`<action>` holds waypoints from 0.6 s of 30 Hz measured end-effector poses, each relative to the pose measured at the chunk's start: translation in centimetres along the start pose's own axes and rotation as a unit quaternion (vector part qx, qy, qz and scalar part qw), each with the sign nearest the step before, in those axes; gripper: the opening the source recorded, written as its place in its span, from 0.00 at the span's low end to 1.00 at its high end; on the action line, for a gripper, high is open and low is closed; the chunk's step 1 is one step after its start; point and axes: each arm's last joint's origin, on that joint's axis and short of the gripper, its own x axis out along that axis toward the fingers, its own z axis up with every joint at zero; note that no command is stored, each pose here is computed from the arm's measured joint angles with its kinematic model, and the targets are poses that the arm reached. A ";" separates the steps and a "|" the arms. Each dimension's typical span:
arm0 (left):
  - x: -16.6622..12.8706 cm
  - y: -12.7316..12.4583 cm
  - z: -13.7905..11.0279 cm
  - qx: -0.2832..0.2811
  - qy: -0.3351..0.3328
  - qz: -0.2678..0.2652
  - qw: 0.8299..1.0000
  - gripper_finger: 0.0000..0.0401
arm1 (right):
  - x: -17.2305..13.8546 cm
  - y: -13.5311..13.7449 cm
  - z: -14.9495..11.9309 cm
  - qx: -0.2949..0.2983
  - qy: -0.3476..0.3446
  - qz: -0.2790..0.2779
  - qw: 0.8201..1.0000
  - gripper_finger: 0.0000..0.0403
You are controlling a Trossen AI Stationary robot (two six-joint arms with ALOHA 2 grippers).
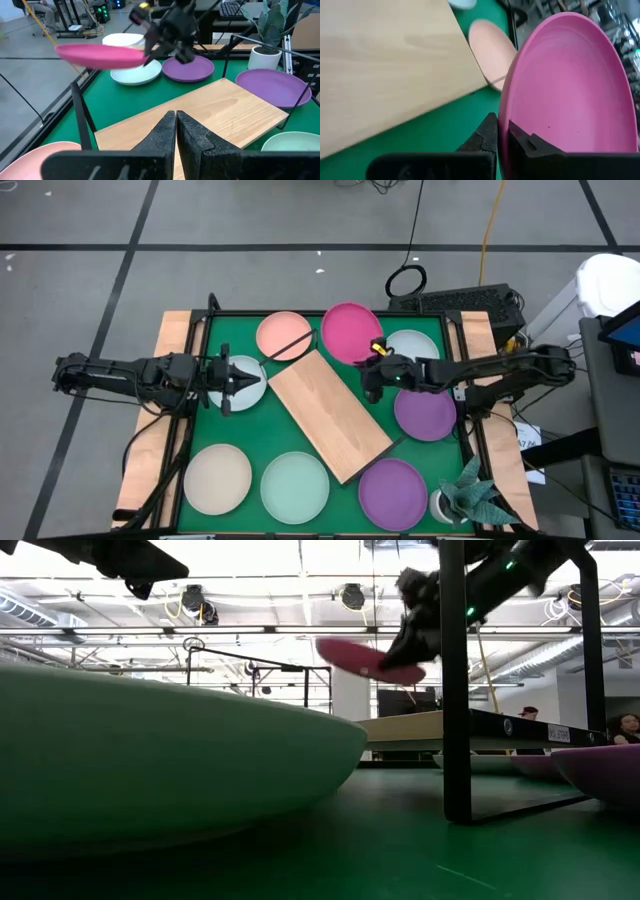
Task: Place and stack plates onto a shelf
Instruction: Put the pink plate on the shelf
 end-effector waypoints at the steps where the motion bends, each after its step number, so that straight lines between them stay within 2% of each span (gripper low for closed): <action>1: 0.0 0.0 0.0 0.000 0.000 0.000 1.000 0.05 | -0.5 0.0 0.2 -0.002 -0.007 0.002 1.000 0.00; 9: 0.0 0.0 0.0 0.004 0.000 0.000 1.000 0.05 | -3.7 0.8 1.5 -0.051 -0.053 0.027 0.997 0.01; 18: 0.0 0.0 0.0 0.004 -0.001 0.001 1.000 0.05 | -5.4 1.3 2.1 -0.127 -0.096 0.051 0.986 0.01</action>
